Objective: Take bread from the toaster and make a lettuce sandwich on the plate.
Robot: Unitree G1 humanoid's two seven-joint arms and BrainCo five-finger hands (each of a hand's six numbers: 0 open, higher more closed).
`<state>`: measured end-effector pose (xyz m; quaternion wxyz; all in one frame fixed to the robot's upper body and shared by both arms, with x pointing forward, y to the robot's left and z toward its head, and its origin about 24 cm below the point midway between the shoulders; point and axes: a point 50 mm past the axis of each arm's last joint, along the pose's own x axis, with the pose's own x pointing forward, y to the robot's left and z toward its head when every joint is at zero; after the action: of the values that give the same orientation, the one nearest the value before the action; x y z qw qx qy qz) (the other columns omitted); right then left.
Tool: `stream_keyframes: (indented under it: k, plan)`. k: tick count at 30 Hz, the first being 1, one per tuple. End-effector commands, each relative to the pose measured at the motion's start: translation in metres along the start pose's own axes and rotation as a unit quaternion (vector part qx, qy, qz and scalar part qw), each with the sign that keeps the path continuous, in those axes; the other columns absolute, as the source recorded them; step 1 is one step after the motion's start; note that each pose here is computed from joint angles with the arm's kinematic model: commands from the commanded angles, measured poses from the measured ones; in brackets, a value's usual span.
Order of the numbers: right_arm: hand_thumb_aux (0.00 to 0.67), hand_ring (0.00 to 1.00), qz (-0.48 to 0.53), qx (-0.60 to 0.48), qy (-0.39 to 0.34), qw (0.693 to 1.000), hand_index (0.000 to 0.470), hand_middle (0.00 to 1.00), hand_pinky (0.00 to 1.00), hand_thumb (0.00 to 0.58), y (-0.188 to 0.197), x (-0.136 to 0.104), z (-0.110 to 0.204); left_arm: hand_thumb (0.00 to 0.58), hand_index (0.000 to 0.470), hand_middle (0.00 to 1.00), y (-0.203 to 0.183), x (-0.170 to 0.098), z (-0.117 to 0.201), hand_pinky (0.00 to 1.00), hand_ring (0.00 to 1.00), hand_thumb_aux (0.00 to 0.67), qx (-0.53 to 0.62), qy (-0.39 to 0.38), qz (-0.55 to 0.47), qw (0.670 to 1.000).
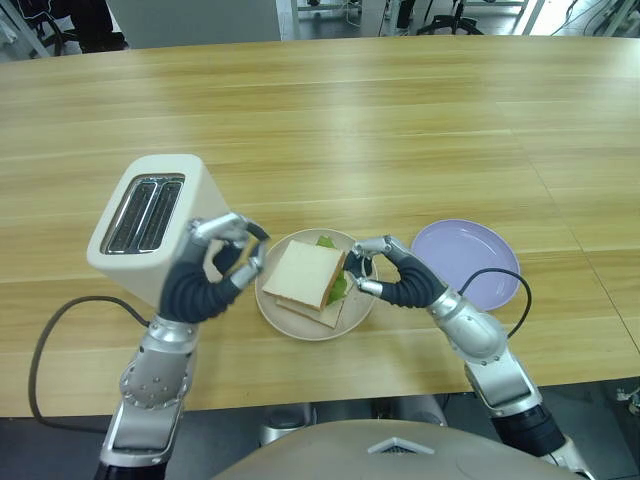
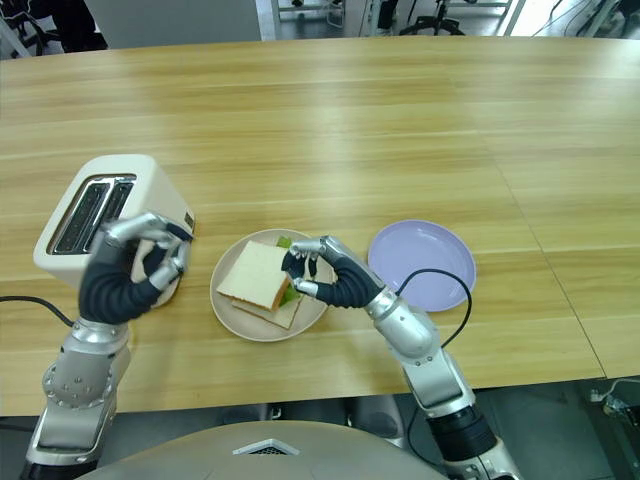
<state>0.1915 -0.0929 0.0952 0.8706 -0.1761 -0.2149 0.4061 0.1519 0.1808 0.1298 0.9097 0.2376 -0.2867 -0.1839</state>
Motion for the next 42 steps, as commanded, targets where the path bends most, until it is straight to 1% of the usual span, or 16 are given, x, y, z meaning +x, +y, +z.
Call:
stream_keyframes:
  k: [1, 4, 6, 8, 10, 17, 20, 23, 28, 31, 33, 36, 39, 42]
  plan:
    - [0.670, 1.00, 0.156, 0.007, 0.051, 0.986, 0.460, 1.00, 1.00, 0.580, 0.024, -0.020, -0.012, 0.580, 0.460, 1.00, -0.024, -0.022, -0.013, 1.00, 1.00, 0.670, -0.005, 0.058, -0.163, 0.985]
    - [0.670, 1.00, 0.261, -0.030, 0.117, 0.958, 0.460, 1.00, 1.00, 0.580, 0.044, -0.041, -0.031, 0.580, 0.460, 1.00, -0.040, -0.045, -0.030, 1.00, 1.00, 0.670, 0.005, 0.133, -0.269, 0.954]
    - [0.670, 1.00, 0.309, -0.068, 0.152, 0.936, 0.460, 1.00, 1.00, 0.580, 0.055, -0.050, -0.043, 0.580, 0.460, 1.00, -0.053, -0.059, -0.043, 1.00, 1.00, 0.670, 0.013, 0.184, -0.336, 0.923]
    - [0.670, 1.00, 0.338, -0.118, 0.177, 0.917, 0.460, 1.00, 1.00, 0.580, 0.062, -0.056, -0.055, 0.580, 0.460, 1.00, -0.067, -0.072, -0.054, 1.00, 1.00, 0.670, 0.017, 0.225, -0.391, 0.892]
    - [0.670, 1.00, 0.347, -0.146, 0.187, 0.907, 0.460, 1.00, 1.00, 0.580, 0.066, -0.056, -0.062, 0.580, 0.460, 1.00, -0.076, -0.078, -0.063, 1.00, 1.00, 0.670, 0.039, 0.249, -0.423, 0.870]
    - [0.670, 1.00, 0.350, -0.240, 0.200, 0.883, 0.460, 1.00, 1.00, 0.580, 0.072, -0.047, -0.081, 0.580, 0.460, 1.00, -0.081, -0.068, -0.093, 1.00, 1.00, 0.670, 0.145, 0.271, -0.462, 0.832]
    - [0.670, 1.00, 0.336, -0.269, 0.199, 0.880, 0.460, 1.00, 1.00, 0.580, 0.070, -0.038, -0.086, 0.580, 0.460, 1.00, -0.082, -0.061, -0.105, 1.00, 1.00, 0.670, 0.178, 0.273, -0.471, 0.820]
    - [0.670, 1.00, 0.317, -0.296, 0.199, 0.879, 0.460, 1.00, 1.00, 0.580, 0.065, -0.024, -0.093, 0.580, 0.460, 1.00, -0.079, -0.046, -0.120, 1.00, 1.00, 0.670, 0.219, 0.268, -0.465, 0.815]
    - [0.670, 1.00, 0.276, -0.337, 0.215, 0.874, 0.460, 1.00, 1.00, 0.580, 0.049, 0.007, -0.116, 0.580, 0.460, 1.00, -0.067, 0.000, -0.147, 1.00, 1.00, 0.670, 0.284, 0.247, -0.427, 0.823]
    - [0.670, 1.00, 0.248, -0.358, 0.230, 0.870, 0.460, 1.00, 1.00, 0.580, 0.034, 0.028, -0.131, 0.580, 0.460, 1.00, -0.061, 0.029, -0.162, 1.00, 1.00, 0.670, 0.315, 0.236, -0.397, 0.829]
    - [0.670, 1.00, 0.220, -0.374, 0.245, 0.867, 0.460, 1.00, 1.00, 0.580, 0.018, 0.044, -0.141, 0.580, 0.460, 1.00, -0.056, 0.048, -0.172, 1.00, 1.00, 0.670, 0.340, 0.238, -0.381, 0.826]
    - [0.670, 1.00, 0.194, -0.396, 0.259, 0.859, 0.460, 1.00, 1.00, 0.580, 0.002, 0.061, -0.148, 0.580, 0.460, 1.00, -0.049, 0.067, -0.182, 1.00, 1.00, 0.670, 0.366, 0.239, -0.358, 0.825]
    - [0.670, 1.00, 0.162, -0.418, 0.264, 0.854, 0.460, 1.00, 1.00, 0.580, -0.015, 0.077, -0.148, 0.580, 0.460, 1.00, -0.040, 0.080, -0.190, 1.00, 1.00, 0.670, 0.391, 0.246, -0.341, 0.819]
    - [0.670, 1.00, 0.139, -0.437, 0.261, 0.849, 0.460, 1.00, 1.00, 0.580, -0.028, 0.086, -0.146, 0.580, 0.460, 1.00, -0.031, 0.091, -0.193, 1.00, 1.00, 0.670, 0.414, 0.241, -0.317, 0.819]
